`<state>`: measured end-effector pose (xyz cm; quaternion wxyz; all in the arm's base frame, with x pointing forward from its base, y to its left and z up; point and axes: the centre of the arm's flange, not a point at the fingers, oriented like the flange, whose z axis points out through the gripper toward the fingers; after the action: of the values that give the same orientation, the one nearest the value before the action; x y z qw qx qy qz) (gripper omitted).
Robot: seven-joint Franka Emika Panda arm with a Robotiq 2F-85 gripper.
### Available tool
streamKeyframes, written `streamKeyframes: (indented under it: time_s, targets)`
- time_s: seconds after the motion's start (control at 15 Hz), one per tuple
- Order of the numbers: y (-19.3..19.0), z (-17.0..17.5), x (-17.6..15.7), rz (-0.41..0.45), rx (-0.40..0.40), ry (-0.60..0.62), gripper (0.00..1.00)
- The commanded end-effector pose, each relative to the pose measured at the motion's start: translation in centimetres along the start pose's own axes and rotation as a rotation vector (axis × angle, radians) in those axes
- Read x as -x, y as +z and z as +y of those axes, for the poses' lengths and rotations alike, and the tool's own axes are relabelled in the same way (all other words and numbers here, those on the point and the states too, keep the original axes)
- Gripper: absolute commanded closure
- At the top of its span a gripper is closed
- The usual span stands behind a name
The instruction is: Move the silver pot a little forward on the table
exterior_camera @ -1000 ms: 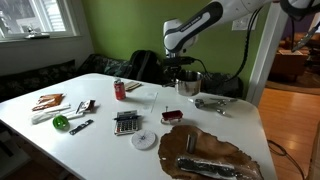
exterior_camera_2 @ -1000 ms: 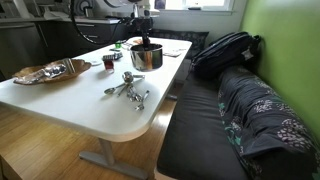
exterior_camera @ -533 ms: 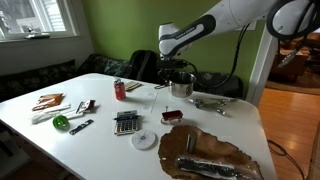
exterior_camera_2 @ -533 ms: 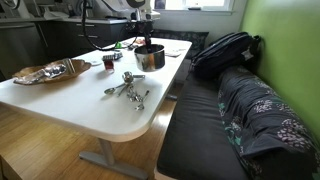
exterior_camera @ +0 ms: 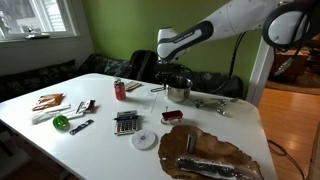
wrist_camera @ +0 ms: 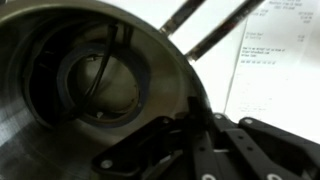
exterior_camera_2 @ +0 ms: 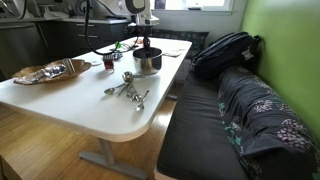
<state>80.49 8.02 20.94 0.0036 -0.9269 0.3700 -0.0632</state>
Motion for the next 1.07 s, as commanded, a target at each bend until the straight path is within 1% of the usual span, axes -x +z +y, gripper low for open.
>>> streamKeyframes:
  time_s: [0.0,0.2,0.33,0.4,0.47,0.53,0.73,0.8,0.87,0.93,1.0]
  targets:
    - [0.6,-3.1,-3.8,-0.072,-0.007,0.001,0.99]
    - [1.4,-3.0,-4.1,-0.127,0.015,0.001,0.99]
    - [1.9,-2.8,-4.3,-0.136,0.018,0.010,0.99]
    - [2.0,-2.8,-4.4,-0.138,0.011,0.016,0.71]
    - [2.1,-2.9,-4.4,-0.132,0.011,0.024,0.69]
    - [2.0,-3.0,-4.5,-0.126,-0.001,0.034,0.64]
    - [0.2,-3.0,-4.5,-0.084,-0.048,0.060,0.41]
    - [-0.9,-2.9,-4.2,-0.069,-0.067,0.064,0.33]
    - [-2.9,-2.5,-3.7,-0.039,-0.093,0.061,0.26]
    - [-4.8,-2.0,-3.0,-0.012,-0.111,0.046,0.17]
    - [-6.4,-1.5,-2.4,0.013,-0.142,0.014,0.11]
